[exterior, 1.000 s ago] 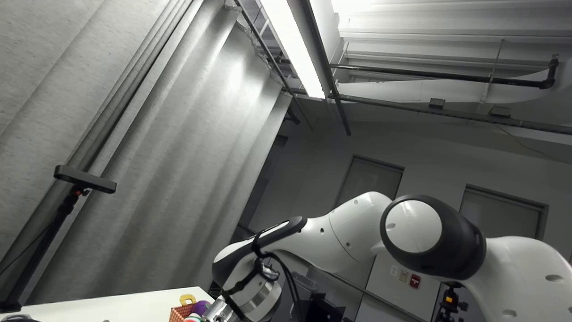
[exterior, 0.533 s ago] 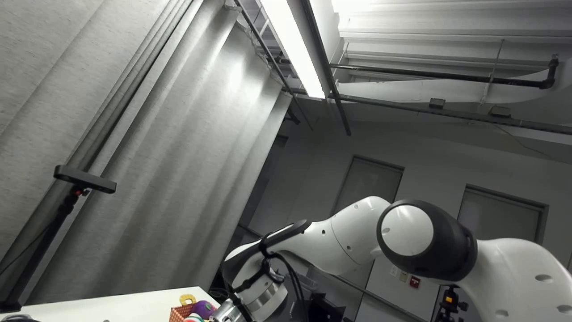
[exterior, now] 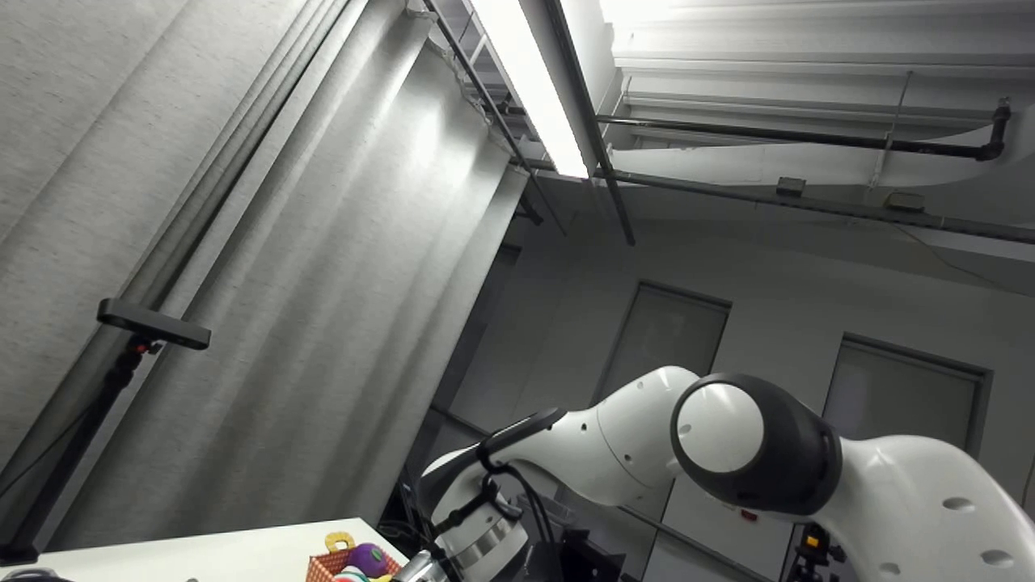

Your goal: Pour the content from the cup

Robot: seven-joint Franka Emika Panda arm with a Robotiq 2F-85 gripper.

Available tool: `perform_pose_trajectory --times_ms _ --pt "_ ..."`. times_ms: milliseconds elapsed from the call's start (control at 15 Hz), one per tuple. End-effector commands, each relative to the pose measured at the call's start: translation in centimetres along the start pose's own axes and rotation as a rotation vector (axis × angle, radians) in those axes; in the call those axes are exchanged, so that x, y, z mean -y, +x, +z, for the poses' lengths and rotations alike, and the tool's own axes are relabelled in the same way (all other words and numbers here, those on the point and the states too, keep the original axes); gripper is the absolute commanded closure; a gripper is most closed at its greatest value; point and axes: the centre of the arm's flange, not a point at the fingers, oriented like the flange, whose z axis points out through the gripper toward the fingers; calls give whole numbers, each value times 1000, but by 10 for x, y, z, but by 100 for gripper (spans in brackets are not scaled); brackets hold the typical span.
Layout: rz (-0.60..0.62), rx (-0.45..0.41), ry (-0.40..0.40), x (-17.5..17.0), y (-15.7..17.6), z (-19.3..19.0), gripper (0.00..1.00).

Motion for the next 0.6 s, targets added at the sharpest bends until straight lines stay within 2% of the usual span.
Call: perform_pose_trajectory --times_ms 0,533 --pt "-20 17 73 -5 10 -8 99" --pt "-52 45 161 -11 8 -12 99"
